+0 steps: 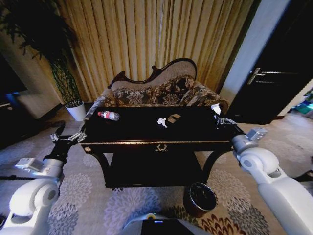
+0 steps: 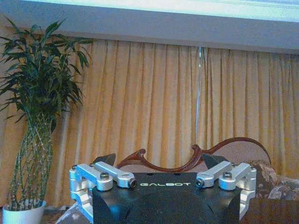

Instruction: Move to the front of the table and place the trash on the table into the trash bin.

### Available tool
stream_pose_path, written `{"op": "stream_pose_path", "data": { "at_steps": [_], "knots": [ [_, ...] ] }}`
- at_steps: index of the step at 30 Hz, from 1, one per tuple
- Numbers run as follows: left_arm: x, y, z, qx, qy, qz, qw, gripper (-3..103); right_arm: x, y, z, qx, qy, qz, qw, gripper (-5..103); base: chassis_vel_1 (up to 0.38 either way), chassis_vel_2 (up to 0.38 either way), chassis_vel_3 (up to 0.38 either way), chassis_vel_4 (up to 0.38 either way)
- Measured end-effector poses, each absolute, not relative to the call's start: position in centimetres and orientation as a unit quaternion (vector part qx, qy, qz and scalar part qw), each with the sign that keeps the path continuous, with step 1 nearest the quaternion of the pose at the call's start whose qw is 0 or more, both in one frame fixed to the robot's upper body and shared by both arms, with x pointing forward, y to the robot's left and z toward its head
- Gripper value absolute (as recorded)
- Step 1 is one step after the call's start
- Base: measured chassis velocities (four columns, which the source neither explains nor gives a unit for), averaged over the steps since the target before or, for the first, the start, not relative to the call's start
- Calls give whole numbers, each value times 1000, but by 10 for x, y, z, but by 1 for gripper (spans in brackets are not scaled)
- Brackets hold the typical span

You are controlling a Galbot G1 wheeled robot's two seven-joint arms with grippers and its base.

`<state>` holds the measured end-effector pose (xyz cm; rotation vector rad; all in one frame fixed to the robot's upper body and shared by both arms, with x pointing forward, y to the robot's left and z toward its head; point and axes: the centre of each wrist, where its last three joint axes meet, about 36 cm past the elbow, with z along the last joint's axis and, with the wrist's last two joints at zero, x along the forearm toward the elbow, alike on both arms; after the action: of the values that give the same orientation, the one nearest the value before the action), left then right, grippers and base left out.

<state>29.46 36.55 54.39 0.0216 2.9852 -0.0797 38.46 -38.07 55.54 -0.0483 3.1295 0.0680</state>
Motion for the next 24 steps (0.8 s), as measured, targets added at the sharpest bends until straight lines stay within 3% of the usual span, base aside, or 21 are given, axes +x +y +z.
{"op": "stream_pose_path", "data": {
  "at_steps": [24],
  "knots": [
    [294,366,543,5,997,-28,78,100,381,-380,538,1,1000,13,4,0,107,-108,-115,101]
  ]
}}
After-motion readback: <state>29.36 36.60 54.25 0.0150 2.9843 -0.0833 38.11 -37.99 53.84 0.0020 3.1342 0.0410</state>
